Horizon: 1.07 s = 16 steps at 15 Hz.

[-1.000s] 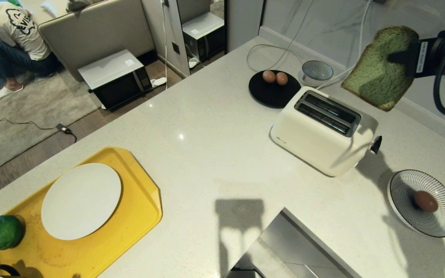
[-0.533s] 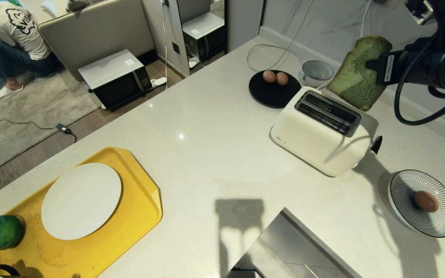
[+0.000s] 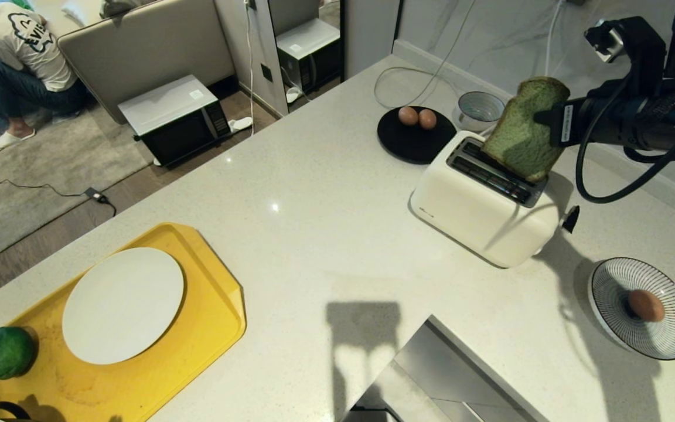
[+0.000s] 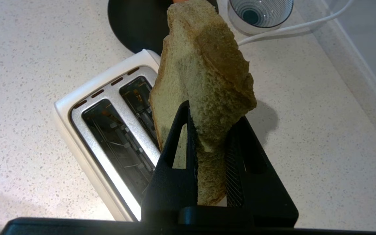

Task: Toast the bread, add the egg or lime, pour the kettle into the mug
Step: Put the bread slices in the toaster

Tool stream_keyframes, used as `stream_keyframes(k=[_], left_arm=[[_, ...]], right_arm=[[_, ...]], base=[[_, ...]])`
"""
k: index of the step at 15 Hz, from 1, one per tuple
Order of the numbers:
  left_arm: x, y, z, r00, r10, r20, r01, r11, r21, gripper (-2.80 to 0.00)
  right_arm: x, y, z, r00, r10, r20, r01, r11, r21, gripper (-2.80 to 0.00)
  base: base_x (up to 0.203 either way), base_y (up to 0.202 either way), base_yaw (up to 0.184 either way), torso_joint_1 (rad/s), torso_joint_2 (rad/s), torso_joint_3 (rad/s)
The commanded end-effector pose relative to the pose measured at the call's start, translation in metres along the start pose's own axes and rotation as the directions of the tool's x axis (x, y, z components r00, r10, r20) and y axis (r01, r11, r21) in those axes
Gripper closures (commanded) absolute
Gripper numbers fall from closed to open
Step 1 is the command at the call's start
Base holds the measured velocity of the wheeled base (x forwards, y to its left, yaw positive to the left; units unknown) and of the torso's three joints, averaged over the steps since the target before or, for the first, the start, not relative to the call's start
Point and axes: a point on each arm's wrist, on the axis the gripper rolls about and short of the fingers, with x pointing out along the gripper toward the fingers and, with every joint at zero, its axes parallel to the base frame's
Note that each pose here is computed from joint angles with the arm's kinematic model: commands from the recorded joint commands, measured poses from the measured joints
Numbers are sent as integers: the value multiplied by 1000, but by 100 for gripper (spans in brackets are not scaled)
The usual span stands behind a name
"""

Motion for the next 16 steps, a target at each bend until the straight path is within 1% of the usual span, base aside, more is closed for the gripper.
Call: stream_keyframes(k=[1,2,4,6,7,9,16], left_arm=[[0,0,0,1000,0,2,0,1000,0,0],[0,0,0,1000,0,3,0,1000,0,0],[0,0,0,1000,0,1,0,1000,0,0],[0,0,0,1000,0,2,0,1000,0,0],[0,0,0,1000,0,3,0,1000,0,0],[0,0,0,1000,0,1,0,1000,0,0],[0,0,0,1000,0,3,0,1000,0,0]], right_arm=[[0,1,-2,1000,10,-4,-10,1000,-18,0],[1,1,-2,1000,16,-3,-16,999,-28,0],[5,2,-4,999,20,37,-19,999,-40,0],[10,4,-11,998,20,58,-15,996,-87,0],[13,4,-14,998,22,64,-16,996,-91,0],[17,5,-16,996,54,74,-46,994,-98,0],[21,2,-20,995,74,66,-67,993,-99,0]], base=[[0,0,0,0,0,0],[0,0,0,0,0,0],[0,0,0,0,0,0],[0,0,0,0,0,0],[0,0,0,0,0,0],[0,0,0,0,0,0],[0,0,0,0,0,0]])
